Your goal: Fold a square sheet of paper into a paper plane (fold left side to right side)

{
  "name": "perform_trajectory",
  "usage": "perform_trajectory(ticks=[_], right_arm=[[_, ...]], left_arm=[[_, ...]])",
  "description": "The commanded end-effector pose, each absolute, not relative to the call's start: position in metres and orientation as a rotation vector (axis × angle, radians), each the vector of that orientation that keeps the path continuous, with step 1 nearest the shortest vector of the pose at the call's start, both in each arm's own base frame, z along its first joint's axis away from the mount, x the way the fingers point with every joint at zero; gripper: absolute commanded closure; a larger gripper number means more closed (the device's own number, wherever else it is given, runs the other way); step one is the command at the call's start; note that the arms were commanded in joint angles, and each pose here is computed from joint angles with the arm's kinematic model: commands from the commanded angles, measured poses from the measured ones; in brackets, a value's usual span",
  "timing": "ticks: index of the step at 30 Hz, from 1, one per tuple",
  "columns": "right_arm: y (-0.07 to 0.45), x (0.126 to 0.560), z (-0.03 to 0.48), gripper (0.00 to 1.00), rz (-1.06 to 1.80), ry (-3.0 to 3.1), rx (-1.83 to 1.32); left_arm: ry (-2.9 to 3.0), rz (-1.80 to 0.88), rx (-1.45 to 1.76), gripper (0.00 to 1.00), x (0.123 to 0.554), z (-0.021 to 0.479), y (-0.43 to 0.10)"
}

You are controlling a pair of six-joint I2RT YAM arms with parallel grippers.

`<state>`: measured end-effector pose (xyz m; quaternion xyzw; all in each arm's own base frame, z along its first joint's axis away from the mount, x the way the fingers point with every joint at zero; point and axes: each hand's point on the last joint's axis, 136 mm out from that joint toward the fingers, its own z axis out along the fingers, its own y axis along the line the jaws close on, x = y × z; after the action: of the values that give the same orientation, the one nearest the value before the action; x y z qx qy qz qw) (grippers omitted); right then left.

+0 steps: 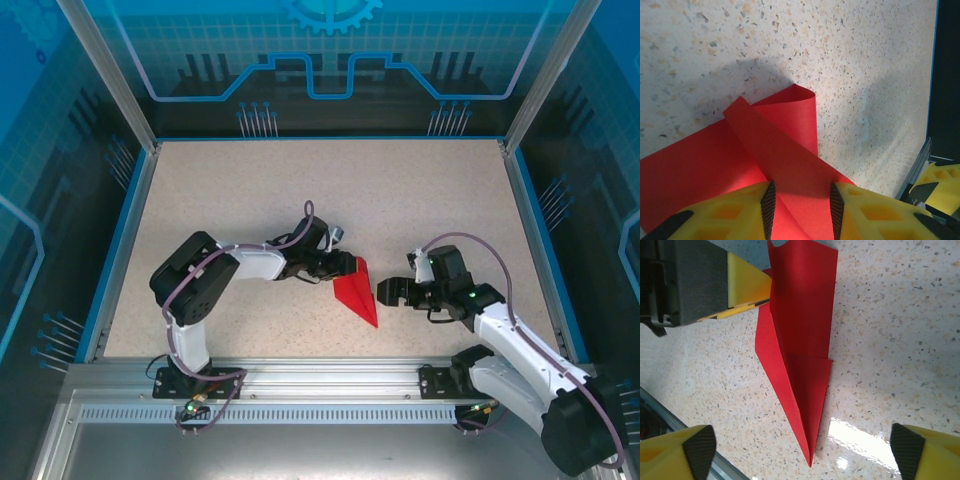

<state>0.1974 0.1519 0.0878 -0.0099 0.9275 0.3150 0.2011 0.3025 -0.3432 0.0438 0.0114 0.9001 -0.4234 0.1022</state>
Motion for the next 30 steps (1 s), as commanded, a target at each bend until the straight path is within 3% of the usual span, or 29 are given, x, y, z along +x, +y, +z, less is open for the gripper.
perform_trajectory(ticks=[1,4,8,14,30], right_arm=[[0.152,0.191,0.087,0.01,0.931,2.6,-0.023],[0.152,0.19,0.087,0.01,0.954,2.598,-0.019],[0.152,0.191,0.086,0.01,0.969,2.599,-0.015],[0.151,0.19,0.084,0.01,0.967,2.601,-0.009],[0.151,0.188,0.077,0.01,0.977,2.618,-0.002]], left_arm=[[2.64,-1.311,0.067,0.64,0.302,0.052,-0.355],[2.627,-1.322,0.077,0.64,0.303,0.057,-0.357],[2.632,-1.313,0.074,0.53,0.301,0.058,-0.354],[2.662,-1.279,-0.012,0.49,0.295,0.051,-0.344],[2.727,-1.24,-0.283,0.51,0.288,0.041,-0.331]])
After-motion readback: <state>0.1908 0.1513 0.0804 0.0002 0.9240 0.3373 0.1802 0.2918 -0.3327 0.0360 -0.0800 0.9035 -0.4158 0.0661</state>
